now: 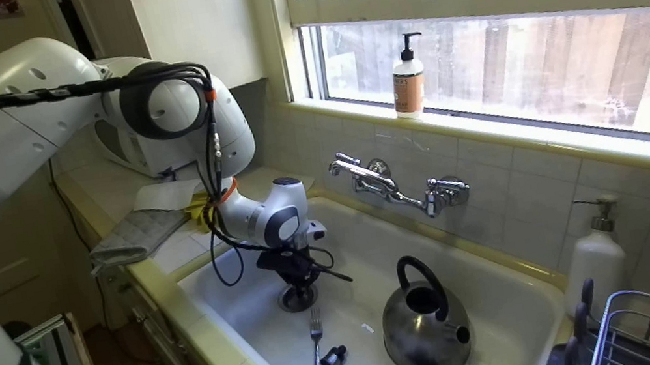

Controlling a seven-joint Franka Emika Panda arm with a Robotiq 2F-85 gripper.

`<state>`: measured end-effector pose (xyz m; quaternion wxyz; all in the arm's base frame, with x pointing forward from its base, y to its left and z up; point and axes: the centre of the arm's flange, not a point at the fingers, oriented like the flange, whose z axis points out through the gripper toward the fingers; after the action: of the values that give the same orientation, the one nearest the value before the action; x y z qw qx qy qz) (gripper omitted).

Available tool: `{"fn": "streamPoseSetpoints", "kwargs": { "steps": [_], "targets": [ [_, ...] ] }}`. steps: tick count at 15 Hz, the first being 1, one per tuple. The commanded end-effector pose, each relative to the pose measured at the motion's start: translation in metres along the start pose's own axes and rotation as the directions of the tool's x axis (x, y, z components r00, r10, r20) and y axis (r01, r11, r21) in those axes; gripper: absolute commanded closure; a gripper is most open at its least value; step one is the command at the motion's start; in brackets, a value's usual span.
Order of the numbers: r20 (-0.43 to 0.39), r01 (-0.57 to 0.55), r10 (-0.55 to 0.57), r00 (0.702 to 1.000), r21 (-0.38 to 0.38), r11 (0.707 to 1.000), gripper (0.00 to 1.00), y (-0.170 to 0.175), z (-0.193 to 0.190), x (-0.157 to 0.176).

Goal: Pick up the lid in the sink drain

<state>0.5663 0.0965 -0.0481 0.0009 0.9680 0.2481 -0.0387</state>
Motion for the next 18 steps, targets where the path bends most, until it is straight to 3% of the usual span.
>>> {"fn": "streamPoseSetpoints", "kwargs": {
  "steps": [1,8,12,13,14,18],
  "targets": [
    [0.025,-0.008,0.007,1.000,0.025,1.000,1.00,-0.003,0.012,-0.007],
    [-0.008,0.042,-0.042,0.999,0.088,0.995,1.00,-0.009,-0.027,-0.025],
    [-0.012,0.013,-0.013,1.000,0.064,0.998,1.00,-0.010,-0.049,-0.038],
    [-0.010,0.006,-0.005,1.000,0.058,0.998,0.74,-0.010,-0.055,-0.040],
    [-0.012,0.002,-0.001,1.000,0.052,0.999,0.73,-0.011,-0.061,-0.041],
    [-0.003,-0.118,0.119,0.993,0.070,0.991,0.44,-0.012,-0.078,-0.035]
  ]
}}
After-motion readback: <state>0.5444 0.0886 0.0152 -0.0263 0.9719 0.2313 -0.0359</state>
